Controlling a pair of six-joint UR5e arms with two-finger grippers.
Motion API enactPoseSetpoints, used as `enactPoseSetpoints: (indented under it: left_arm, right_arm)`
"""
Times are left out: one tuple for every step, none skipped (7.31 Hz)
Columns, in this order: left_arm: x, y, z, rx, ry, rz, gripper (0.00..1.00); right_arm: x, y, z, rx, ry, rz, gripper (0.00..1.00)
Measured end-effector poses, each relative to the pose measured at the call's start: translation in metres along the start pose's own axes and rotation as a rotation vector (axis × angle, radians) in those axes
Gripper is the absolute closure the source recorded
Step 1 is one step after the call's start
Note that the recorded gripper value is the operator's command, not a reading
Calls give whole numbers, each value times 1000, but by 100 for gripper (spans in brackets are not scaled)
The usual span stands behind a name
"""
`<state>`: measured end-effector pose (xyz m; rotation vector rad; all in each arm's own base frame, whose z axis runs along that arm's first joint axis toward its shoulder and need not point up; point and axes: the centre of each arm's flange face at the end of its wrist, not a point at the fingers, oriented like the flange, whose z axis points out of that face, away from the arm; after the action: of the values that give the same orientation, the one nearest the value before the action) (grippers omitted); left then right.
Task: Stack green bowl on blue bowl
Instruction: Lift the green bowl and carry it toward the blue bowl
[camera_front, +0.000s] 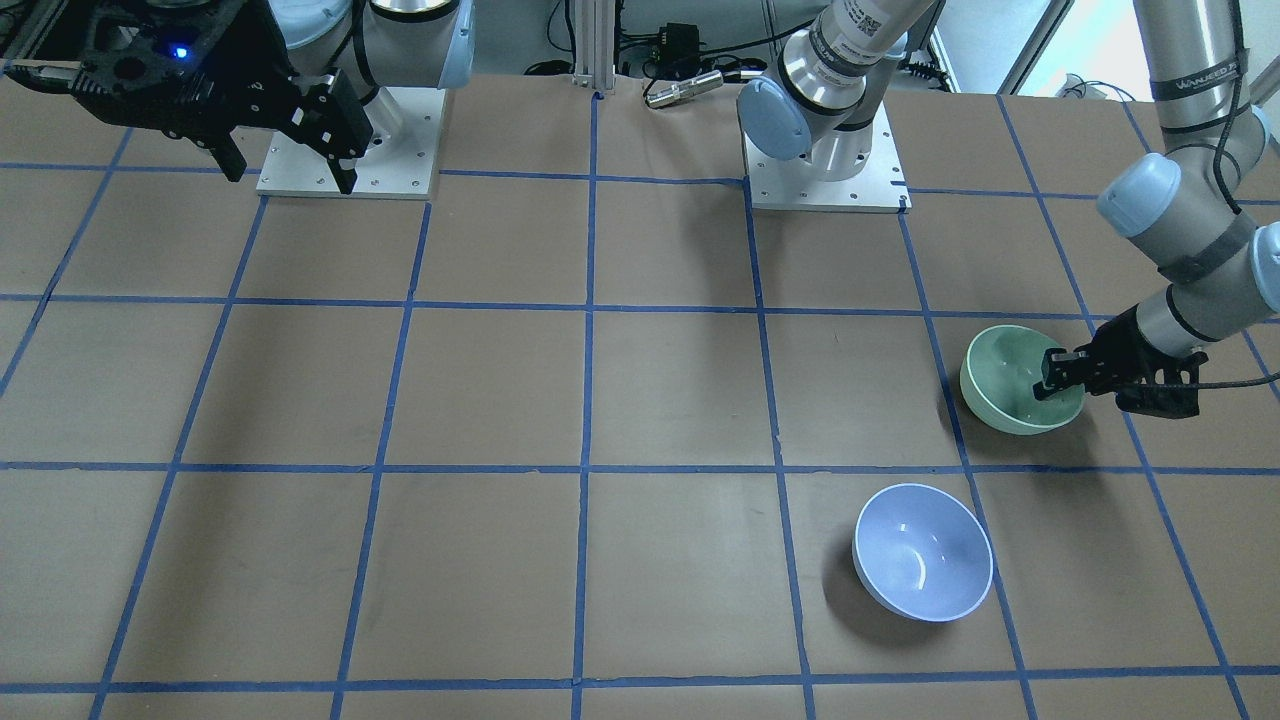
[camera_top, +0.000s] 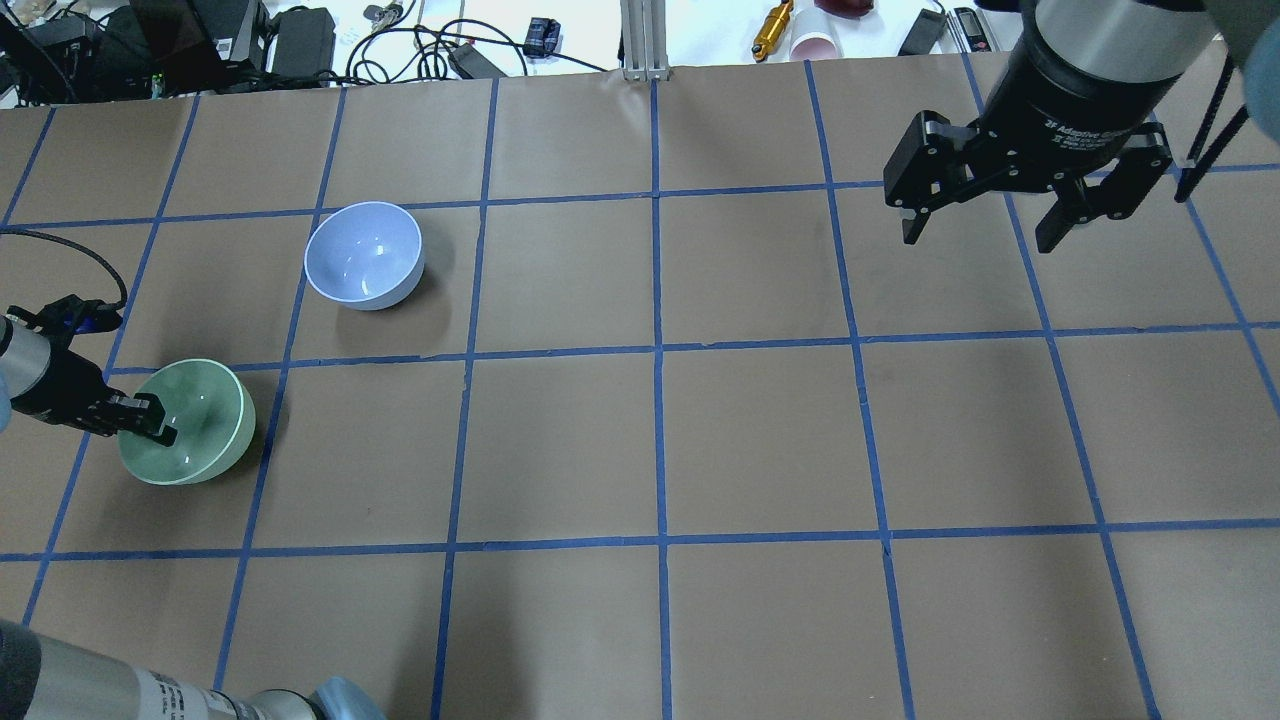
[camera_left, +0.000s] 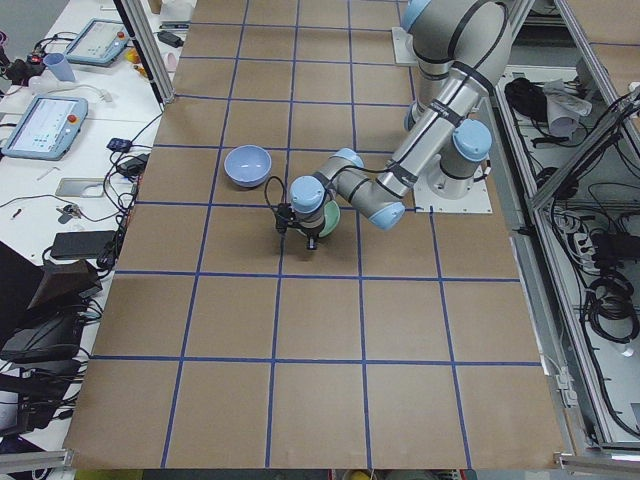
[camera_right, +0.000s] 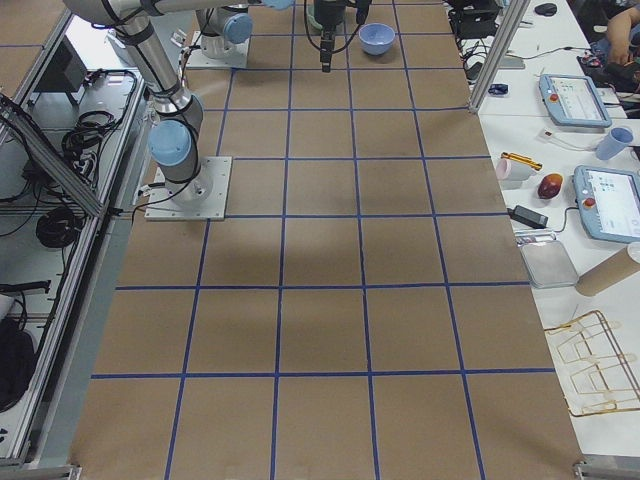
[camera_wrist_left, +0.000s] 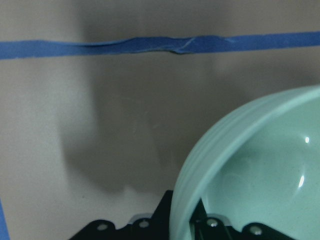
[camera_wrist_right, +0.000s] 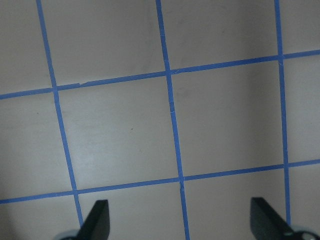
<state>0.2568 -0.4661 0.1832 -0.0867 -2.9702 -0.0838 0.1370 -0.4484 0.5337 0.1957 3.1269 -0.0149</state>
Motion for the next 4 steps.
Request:
enactPoseSetpoints:
  left_arm:
    - [0, 0, -3, 5, 1, 2, 100]
    - [1, -1, -9, 17, 3, 1, 100]
    - [4, -2, -16, 34, 14, 1, 100]
    - [7, -5, -26, 46, 34, 0, 100]
  right_arm:
    - [0, 0, 0, 0, 0, 0, 0]
    - [0, 0, 0, 0, 0, 0, 0]
    - [0, 0, 0, 0, 0, 0, 0]
    - [0, 0, 0, 0, 0, 0, 0]
